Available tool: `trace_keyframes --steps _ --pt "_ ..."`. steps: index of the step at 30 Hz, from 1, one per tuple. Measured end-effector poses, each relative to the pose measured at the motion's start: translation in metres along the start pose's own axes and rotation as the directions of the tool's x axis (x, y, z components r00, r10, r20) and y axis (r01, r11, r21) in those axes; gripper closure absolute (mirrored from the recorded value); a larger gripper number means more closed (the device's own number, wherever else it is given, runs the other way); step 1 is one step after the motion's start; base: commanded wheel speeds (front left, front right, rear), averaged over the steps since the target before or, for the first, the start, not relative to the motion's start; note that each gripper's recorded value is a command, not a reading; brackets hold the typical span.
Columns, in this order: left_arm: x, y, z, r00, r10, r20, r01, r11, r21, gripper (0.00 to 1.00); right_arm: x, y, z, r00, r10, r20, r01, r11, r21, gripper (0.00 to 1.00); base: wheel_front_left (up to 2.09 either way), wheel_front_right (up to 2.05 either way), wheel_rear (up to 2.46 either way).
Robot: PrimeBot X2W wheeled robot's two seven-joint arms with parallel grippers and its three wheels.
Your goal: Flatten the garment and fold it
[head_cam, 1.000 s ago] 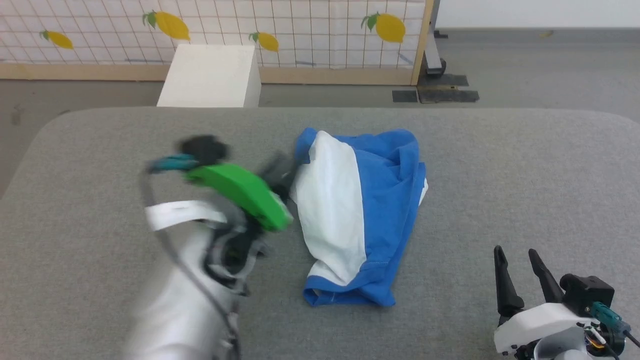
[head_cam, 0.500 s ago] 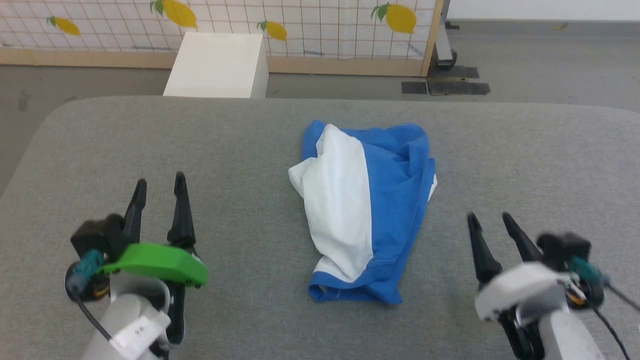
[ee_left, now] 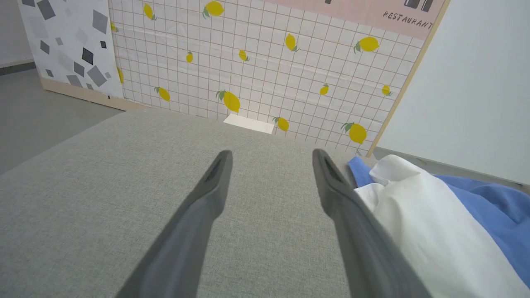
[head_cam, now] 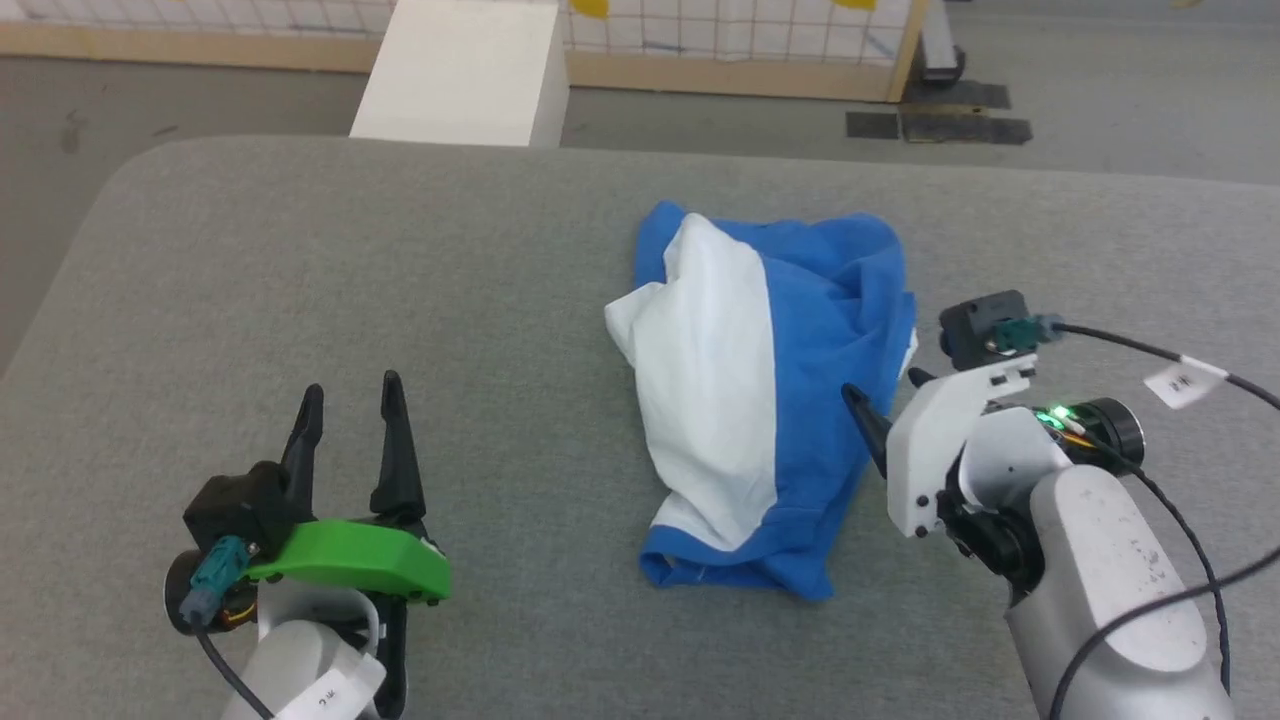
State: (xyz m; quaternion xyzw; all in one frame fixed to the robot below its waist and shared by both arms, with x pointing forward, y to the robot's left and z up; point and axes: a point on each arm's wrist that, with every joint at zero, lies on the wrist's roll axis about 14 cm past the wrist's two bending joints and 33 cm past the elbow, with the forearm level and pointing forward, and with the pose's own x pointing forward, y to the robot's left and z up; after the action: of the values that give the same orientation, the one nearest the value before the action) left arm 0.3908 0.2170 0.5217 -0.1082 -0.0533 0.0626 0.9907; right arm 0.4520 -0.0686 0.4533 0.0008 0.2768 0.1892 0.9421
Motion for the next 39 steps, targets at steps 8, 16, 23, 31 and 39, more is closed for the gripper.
trace_keyframes --steps 8,16,23,31,39 --pt "-0.003 0.012 -0.011 0.999 0.044 -0.025 -0.043 0.999 0.007 0.0 0.024 0.019 -0.017 0.994 0.057 -0.098 -0.06 0.998 -0.031 0.0 0.0 0.0 0.0" --pt "-0.003 0.013 -0.019 0.998 0.052 -0.044 -0.052 0.999 0.001 0.0 0.031 0.025 -0.003 0.996 0.076 -0.041 -0.078 0.996 -0.047 1.0 0.0 0.0 0.0" --pt "0.0 -0.003 -0.017 0.999 0.004 -0.035 -0.005 1.0 -0.018 0.0 -0.001 -0.006 0.064 0.978 0.004 0.209 -0.008 1.0 0.02 1.0 0.0 0.0 0.0" --pt "0.001 -0.022 -0.016 0.998 -0.056 -0.031 0.055 0.998 -0.037 0.0 -0.102 -0.152 0.104 0.815 -0.414 0.405 0.324 0.905 0.274 1.0 0.0 0.0 0.0" --pt "-0.002 -0.027 -0.023 0.995 -0.077 -0.059 0.074 0.996 -0.041 0.0 -0.163 -0.233 -0.041 0.726 -0.688 0.027 0.628 0.677 0.383 1.0 0.0 0.0 0.0"
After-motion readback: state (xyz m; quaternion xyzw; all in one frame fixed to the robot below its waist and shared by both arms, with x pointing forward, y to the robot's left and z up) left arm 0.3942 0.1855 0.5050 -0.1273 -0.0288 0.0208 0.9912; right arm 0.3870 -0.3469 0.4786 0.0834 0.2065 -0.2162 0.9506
